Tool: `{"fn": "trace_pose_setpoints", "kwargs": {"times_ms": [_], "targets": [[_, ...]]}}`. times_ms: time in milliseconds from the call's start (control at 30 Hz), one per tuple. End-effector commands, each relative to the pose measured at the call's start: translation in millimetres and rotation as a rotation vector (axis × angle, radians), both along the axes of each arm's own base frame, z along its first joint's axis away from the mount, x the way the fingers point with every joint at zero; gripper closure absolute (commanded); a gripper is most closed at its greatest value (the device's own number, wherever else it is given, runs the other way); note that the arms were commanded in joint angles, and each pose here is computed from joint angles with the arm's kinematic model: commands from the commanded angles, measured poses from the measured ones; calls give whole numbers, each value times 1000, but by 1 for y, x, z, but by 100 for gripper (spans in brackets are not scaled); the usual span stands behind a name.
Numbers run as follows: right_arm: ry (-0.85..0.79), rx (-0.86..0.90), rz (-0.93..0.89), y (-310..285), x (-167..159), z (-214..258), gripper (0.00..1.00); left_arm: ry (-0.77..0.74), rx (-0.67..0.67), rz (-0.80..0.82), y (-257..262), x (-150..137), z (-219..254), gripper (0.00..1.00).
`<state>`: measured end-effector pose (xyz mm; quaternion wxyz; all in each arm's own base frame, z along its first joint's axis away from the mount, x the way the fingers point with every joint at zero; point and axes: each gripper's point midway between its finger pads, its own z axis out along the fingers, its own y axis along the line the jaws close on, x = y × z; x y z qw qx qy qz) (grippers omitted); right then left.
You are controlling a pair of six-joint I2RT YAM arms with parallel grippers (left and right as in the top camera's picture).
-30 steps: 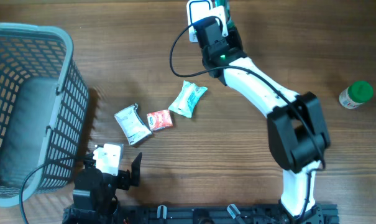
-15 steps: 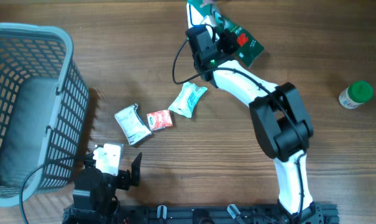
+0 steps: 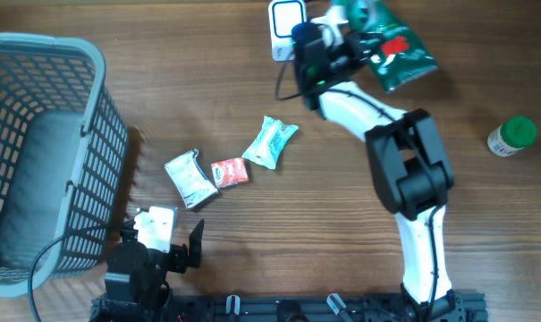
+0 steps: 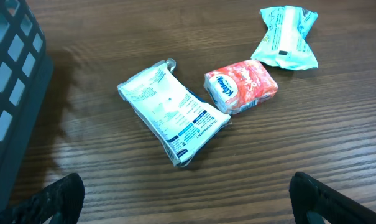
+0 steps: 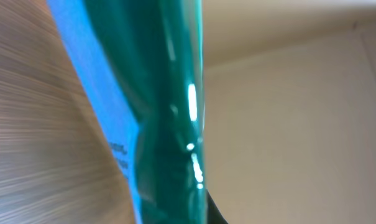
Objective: Scan the item barcode
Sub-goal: 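Hold the glove package against the white scanner with the right gripper, then carry the glove package right and place it beside the jar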
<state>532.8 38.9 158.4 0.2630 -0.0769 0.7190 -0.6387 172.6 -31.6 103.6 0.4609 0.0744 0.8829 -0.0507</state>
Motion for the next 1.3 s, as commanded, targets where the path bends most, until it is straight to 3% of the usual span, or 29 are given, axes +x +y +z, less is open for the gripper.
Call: {"fn": "trace_pose_setpoints", "kwargs": {"times_ms": [0, 100, 267, 367, 467, 633, 767, 800, 833, 867, 900, 1033, 1133, 1267], "targets": [[-37, -11, -172, -67, -7, 12, 96, -3, 8, -16, -1, 0, 0, 0], [-124, 25, -269, -120, -11, 10, 96, -3, 8, -16, -1, 0, 0, 0], [-129, 143, -302, -192, -16, -23, 96, -3, 8, -16, -1, 0, 0, 0], [-31, 435, -244, -208, -22, -88, 96, -3, 8, -16, -1, 0, 0, 0], [-32, 693, -272, -217, -34, -127, 96, -3, 8, -16, -1, 0, 0, 0], [-87, 901, -393, -252, -60, -152, 96, -3, 8, -16, -1, 0, 0, 0], [-173, 988, -460, -278, -71, -142, 95, -3, 8, -16, -1, 0, 0, 0], [-210, 1016, -473, -282, -72, -136, 92, -3, 8, -16, -1, 0, 0, 0], [-248, 1042, -486, -284, -72, -128, 81, -3, 8, -16, -1, 0, 0, 0], [-267, 1073, -472, -285, -69, -117, 36, -3, 8, -16, -1, 0, 0, 0], [-284, 1089, -448, -283, -64, -106, 4, -3, 8, -16, -1, 0, 0, 0], [-381, 1207, -230, -241, -31, -26, 0, -3, 8, -16, -1, 0, 0, 0], [-381, 1372, 30, -163, -12, 38, 0, -4, 8, -16, -1, 0, 0, 0], [-29, 1794, 319, 9, -36, 55, 0, -3, 8, -16, -1, 0, 0, 0]]}}
